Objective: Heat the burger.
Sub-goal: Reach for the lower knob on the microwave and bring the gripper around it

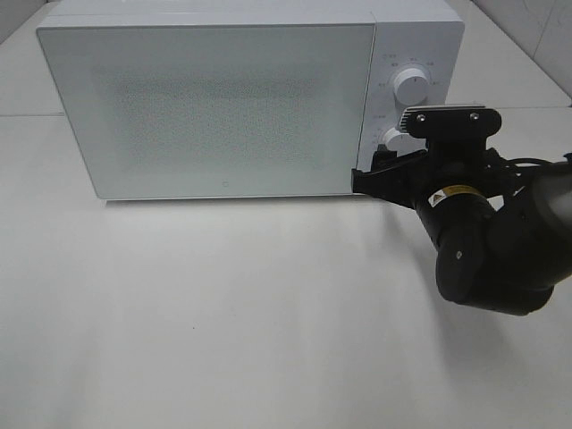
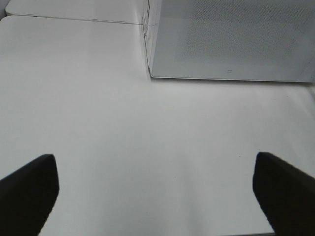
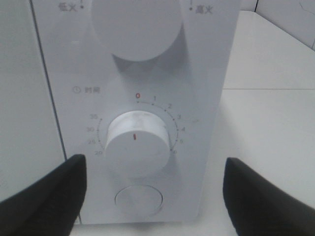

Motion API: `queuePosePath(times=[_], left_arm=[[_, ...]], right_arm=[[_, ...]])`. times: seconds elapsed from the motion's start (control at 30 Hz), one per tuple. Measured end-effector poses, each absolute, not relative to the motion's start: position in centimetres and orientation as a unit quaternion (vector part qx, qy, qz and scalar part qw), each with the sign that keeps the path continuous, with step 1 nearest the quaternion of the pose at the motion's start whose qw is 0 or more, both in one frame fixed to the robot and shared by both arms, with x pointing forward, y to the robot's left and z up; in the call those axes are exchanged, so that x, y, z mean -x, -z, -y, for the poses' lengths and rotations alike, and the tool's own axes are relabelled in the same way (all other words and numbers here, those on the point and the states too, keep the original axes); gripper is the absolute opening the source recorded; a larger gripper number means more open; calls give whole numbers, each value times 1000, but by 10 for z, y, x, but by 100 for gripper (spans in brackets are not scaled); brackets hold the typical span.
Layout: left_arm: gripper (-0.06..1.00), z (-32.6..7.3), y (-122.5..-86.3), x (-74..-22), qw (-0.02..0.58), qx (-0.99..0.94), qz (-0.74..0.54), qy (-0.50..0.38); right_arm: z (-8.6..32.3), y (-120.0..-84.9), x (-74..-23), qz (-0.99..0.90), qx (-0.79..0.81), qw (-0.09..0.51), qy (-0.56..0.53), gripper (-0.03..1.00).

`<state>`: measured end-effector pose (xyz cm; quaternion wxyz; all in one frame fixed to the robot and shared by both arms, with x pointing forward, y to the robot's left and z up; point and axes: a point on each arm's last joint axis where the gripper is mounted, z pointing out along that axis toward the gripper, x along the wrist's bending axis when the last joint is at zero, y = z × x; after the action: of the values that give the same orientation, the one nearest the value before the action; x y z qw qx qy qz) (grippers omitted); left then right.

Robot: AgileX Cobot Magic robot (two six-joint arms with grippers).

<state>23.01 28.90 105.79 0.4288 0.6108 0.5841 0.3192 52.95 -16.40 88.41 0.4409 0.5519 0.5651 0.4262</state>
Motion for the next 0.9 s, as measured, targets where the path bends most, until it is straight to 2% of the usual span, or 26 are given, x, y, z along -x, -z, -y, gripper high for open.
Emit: queuePosePath(times=[0.47, 0.63, 0.9], left_arm=[[99, -289, -1058, -230, 429, -611, -584, -319], [99, -289, -1058, -230, 429, -611, -584, -319], [99, -289, -1058, -230, 429, -611, -584, -319]], right_arm=[[162, -893, -550, -546, -547, 450, -447, 76], [157, -879, -557, -557, -549, 444, -438, 76], [156, -876, -558, -562, -550, 440, -435, 76]])
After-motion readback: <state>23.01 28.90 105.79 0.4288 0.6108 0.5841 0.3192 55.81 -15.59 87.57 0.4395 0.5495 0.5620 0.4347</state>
